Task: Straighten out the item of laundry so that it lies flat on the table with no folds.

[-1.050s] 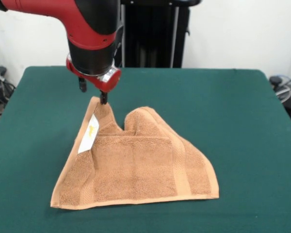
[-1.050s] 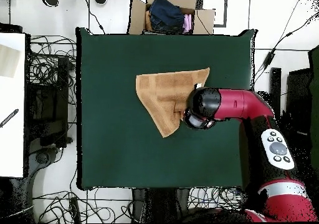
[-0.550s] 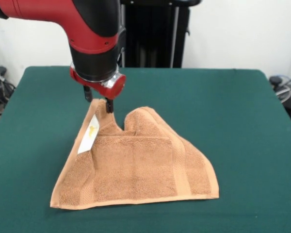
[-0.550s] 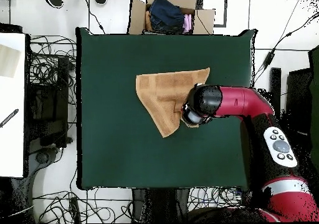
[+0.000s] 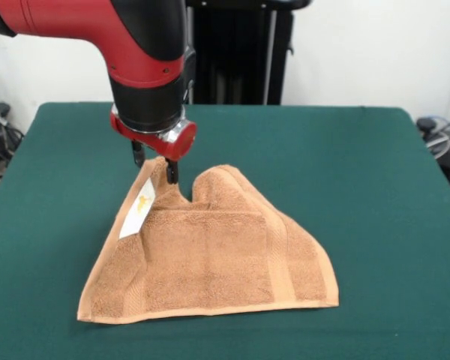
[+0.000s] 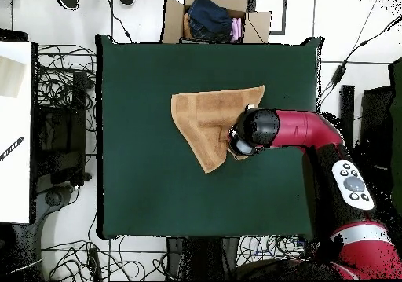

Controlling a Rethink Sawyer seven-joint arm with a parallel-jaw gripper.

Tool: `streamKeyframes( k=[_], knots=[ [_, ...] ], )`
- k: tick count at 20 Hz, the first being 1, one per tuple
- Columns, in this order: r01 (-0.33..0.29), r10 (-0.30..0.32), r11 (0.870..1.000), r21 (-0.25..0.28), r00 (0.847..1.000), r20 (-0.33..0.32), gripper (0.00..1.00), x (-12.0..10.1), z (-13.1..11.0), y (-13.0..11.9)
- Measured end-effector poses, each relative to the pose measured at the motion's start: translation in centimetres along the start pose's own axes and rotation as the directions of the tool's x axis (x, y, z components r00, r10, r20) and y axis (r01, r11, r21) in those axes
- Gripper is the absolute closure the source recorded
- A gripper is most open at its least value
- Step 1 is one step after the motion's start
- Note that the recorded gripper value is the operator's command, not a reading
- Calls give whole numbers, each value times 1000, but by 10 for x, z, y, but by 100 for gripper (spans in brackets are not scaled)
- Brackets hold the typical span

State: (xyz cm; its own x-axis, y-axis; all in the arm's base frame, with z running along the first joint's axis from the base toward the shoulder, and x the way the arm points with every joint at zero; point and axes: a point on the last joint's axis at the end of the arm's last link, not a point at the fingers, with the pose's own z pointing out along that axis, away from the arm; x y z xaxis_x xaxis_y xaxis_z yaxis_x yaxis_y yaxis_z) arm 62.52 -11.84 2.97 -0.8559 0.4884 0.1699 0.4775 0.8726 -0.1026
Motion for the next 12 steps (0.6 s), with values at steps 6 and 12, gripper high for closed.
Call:
streamKeyframes(
  k=[6,12],
  knots=[
    [-2,2,1000,-4,1000,6,0,0,1,-2],
    [0,0,1000,-7,1000,15,0,-1,2,-2]
  ],
)
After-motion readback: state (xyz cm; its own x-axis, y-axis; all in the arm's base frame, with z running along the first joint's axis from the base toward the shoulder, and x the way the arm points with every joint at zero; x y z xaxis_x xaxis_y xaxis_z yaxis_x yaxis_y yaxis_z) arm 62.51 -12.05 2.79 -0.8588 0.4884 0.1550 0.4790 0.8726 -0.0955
